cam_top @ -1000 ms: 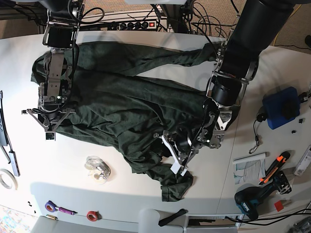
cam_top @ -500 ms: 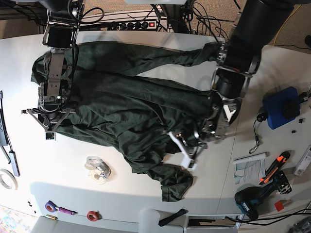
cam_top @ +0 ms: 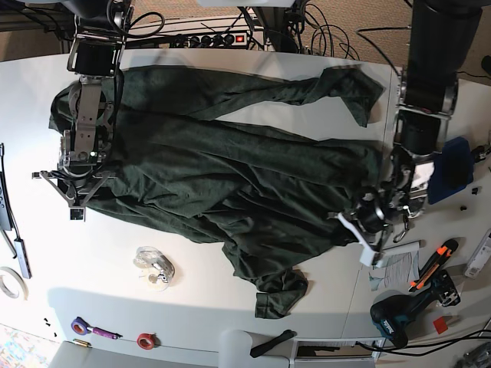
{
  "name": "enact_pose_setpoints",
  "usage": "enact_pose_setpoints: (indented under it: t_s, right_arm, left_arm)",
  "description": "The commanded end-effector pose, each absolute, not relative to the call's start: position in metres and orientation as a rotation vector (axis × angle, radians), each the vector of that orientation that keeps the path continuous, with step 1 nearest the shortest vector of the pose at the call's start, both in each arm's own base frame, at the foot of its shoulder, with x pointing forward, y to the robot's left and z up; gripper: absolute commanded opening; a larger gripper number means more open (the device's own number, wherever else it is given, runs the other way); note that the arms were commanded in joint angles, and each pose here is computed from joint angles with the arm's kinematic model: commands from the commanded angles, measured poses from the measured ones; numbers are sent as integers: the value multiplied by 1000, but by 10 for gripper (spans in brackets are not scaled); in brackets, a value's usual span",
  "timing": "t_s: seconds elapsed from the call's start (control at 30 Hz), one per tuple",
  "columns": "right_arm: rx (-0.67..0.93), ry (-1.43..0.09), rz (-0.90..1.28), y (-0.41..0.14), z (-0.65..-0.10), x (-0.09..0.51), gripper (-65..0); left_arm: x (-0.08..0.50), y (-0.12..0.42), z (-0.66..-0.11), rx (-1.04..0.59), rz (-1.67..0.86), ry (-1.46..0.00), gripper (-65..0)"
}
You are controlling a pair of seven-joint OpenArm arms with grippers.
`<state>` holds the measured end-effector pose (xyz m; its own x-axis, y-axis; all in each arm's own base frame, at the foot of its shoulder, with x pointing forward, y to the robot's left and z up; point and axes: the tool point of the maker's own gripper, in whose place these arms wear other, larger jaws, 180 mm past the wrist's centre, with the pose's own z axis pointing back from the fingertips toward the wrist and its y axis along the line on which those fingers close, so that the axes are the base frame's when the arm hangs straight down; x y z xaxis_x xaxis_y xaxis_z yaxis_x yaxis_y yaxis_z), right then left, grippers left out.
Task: Layout the t-shirt on the table in an organized manner, then fold the t-shirt properly
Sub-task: 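Pull the hem with the left gripper toward the shirt's side edge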
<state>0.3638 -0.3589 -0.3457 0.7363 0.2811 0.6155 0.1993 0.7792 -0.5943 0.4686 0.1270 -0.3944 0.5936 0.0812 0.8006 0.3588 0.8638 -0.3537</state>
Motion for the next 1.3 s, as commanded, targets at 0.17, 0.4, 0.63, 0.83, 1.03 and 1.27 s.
enact_pose_setpoints:
  t_s: [0.17,0.4,0.63,0.83,1.03,1.27]
  right_arm:
    - [-748,-803,36,-369,-324,371,-650]
    - [-804,-804,2,-377,-317,368,-650]
    - [-804,-804,2,-377,-317,368,-650]
    - [-793,-807,-2,-376,-318,368,-650]
    - [-764,-832,37,-370,-317,376,-340]
    - [-786,-991,41,-365,-270,412,-340]
  left_arm:
    - [483,159,-357,-556,-154,-1030,-650]
    - [476,201,-343,-628,27,-1096,-650]
    - [457,195,-360,-691,72,-1078,-650]
    - [456,177,-363,-731,84,-1074,-532]
    - [460,167,-359,-751,81,-1081,-358]
    - [460,167,-359,-752,81,-1081,-358]
